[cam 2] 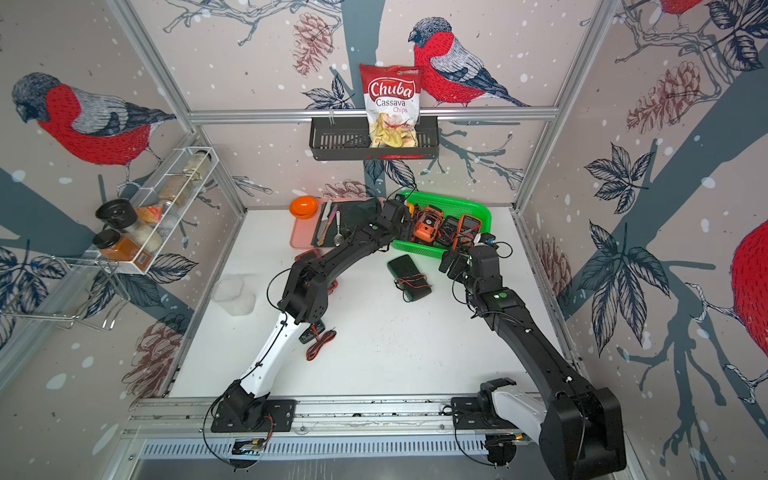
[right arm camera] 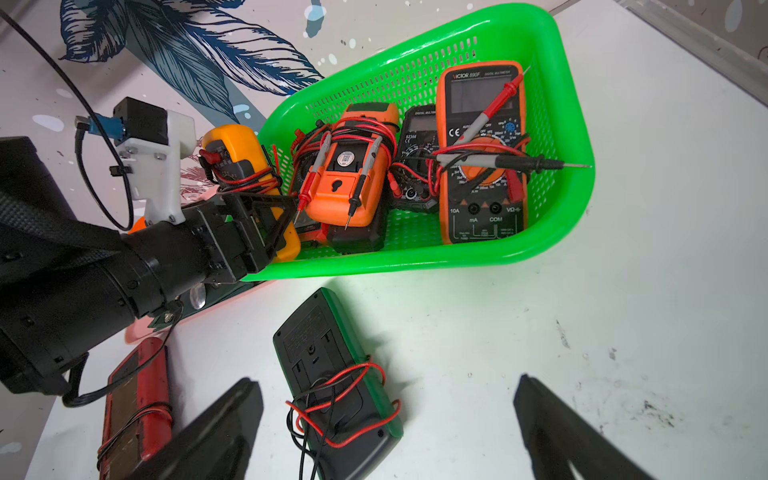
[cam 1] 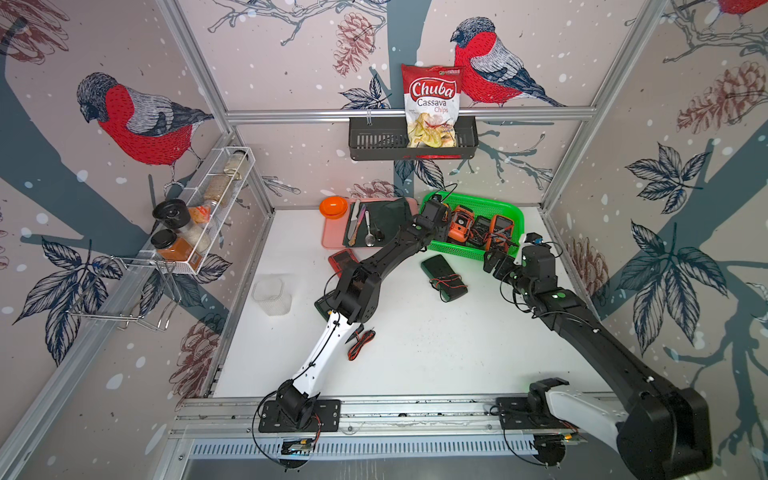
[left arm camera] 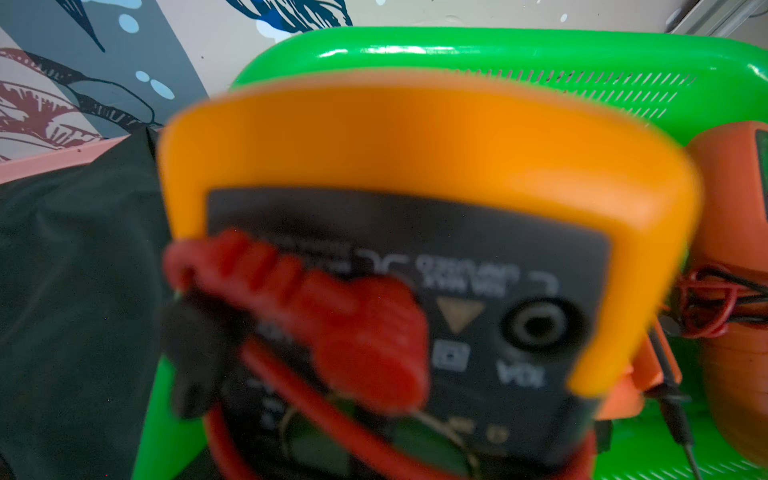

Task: Put the multimeter into the basket
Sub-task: Place the multimeter in the basket.

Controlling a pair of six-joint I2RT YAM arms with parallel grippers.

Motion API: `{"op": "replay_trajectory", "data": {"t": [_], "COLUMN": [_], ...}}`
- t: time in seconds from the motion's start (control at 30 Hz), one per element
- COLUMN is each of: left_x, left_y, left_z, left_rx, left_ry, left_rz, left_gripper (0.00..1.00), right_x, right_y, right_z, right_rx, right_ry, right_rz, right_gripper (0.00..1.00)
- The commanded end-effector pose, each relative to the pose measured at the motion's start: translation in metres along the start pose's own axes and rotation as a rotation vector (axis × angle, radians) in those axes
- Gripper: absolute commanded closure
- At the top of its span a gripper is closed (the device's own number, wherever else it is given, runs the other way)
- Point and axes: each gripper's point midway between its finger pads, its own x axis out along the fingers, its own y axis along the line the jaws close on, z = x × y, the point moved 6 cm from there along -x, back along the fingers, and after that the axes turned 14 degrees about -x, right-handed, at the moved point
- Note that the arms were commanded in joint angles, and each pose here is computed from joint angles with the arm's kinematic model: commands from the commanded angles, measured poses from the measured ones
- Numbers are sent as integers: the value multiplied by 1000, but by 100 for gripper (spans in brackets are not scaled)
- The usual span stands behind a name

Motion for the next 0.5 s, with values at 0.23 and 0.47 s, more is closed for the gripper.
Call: {"op": "replay_trajectory", "data": {"t": [0.23, 0.47], "left_x": [-10, -3], "left_y": [6, 3], "left_z": [-14, -14], "left_rx": [32, 41], "left_ry": [51, 38], "left_rz": [98, 72], "left_gripper": [100, 18], "right_x": [2, 7], "right_y": [4, 7], "right_z": [7, 5], "right_rx": [9, -7], "right_ry": [-31, -15], "right_rz": [16, 26], "right_gripper": [1, 0]}}
